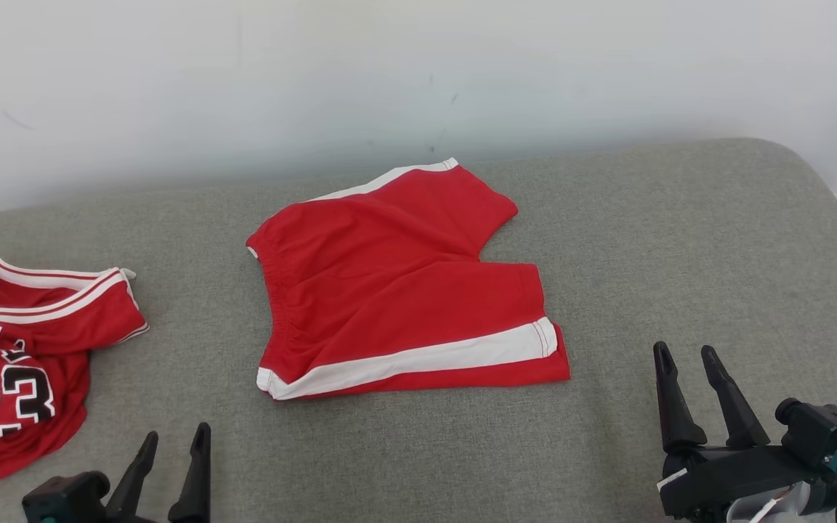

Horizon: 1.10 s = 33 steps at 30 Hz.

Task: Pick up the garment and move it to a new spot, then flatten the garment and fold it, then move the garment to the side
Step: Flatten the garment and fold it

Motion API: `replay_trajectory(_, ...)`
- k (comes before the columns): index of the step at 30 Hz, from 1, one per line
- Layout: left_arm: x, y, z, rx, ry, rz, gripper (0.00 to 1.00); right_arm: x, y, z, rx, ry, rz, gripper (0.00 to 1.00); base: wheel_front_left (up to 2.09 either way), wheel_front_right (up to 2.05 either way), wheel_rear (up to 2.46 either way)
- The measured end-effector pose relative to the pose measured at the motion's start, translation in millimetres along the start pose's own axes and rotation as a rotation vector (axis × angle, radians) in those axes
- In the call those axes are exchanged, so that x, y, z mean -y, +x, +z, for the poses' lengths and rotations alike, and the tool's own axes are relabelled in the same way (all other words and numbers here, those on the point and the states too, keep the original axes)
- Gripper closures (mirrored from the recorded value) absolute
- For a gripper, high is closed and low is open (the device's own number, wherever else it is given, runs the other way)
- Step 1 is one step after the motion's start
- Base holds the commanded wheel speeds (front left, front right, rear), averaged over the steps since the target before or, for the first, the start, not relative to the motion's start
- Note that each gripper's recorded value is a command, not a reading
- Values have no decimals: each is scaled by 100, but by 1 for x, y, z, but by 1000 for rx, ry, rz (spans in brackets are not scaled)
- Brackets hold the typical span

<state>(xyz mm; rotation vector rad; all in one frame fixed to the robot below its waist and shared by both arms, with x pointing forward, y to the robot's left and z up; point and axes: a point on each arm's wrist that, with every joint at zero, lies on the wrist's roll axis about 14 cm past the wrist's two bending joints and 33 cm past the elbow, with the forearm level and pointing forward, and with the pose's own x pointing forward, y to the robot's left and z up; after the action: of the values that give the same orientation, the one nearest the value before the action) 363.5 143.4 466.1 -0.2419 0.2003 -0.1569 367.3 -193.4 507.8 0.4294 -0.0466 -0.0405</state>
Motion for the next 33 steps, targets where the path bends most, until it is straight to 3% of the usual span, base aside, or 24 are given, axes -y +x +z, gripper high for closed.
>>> replay_trajectory(14, 8, 9, -5, -87, 6, -31, 0, -16, 19, -9, -63, -5, 55, 0, 0, 0, 0)
replay_trajectory(23, 20, 53, 5, -183, 125, -142, 0, -29, 49, -42, -287, -62, 105, 0, 0, 0, 0)
replay_trajectory(33, 21, 79, -24, -363, 238, -226, 0, -32, 69, -82, -508, -119, 111, 1, 0, 0, 0)
